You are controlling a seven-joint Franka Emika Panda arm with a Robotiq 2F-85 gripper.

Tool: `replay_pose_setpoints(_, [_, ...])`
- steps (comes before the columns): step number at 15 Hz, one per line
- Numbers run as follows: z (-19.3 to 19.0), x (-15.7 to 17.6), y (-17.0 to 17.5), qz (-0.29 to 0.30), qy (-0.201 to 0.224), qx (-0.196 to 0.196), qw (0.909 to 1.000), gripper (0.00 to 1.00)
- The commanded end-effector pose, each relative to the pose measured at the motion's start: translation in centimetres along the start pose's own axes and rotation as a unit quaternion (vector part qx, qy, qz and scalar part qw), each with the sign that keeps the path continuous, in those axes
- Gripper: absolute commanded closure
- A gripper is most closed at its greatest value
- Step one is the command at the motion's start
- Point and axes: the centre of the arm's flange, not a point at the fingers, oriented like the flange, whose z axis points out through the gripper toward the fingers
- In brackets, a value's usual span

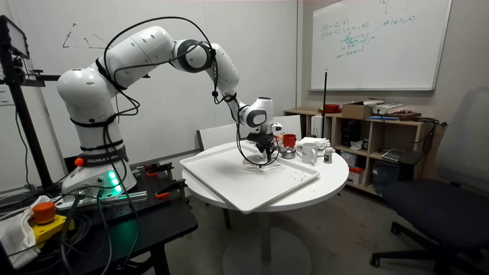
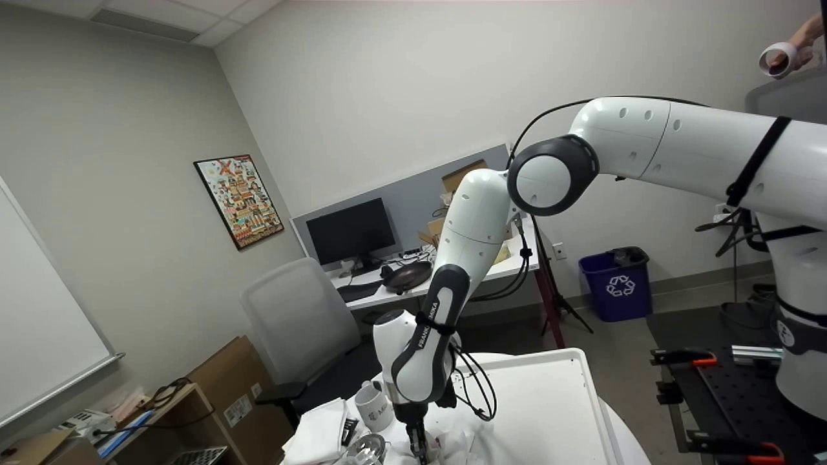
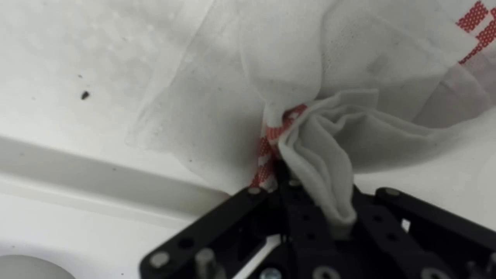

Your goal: Pick up the white towel and wipe the the white tray.

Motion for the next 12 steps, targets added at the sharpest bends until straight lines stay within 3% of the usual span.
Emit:
replay_pose_setpoints(1, [-1.3,-2.1,1.9,0.02,0.013,0.005,0.9997,0.98])
replay_pose_setpoints(12, [-2.2,-5.2,8.2,0.073,0.027,0.008,0.9969,0.98])
